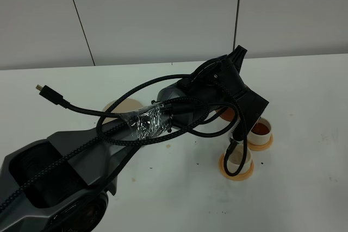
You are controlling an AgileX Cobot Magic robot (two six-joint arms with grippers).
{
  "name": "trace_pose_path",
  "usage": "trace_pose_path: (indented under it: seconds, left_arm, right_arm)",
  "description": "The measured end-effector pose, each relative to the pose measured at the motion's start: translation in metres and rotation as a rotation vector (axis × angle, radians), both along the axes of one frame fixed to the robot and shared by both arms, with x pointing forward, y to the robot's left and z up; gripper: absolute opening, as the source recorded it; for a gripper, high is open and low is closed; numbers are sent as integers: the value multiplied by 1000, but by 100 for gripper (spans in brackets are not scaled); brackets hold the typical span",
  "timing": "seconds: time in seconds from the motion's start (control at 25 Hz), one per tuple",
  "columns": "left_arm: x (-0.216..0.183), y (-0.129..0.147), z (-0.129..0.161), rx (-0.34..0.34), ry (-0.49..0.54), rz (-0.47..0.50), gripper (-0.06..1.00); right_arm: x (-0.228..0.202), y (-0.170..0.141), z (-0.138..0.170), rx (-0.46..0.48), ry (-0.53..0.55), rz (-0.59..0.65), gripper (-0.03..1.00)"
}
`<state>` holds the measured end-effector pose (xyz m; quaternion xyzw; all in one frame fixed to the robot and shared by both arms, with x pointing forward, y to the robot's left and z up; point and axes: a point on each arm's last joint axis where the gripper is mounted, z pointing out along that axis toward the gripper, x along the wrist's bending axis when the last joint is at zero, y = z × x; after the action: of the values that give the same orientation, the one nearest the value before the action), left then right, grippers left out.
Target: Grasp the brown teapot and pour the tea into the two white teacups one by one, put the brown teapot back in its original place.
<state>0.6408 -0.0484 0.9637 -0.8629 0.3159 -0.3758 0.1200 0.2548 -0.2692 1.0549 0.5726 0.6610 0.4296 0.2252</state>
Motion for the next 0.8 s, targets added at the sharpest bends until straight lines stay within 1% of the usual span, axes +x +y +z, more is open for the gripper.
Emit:
trace_pose_path:
  seconds: [0.8]
  left_arm:
    - [0,0,0,0,0,1,17]
  right_arm:
    - [0,0,0,0,0,0,31]
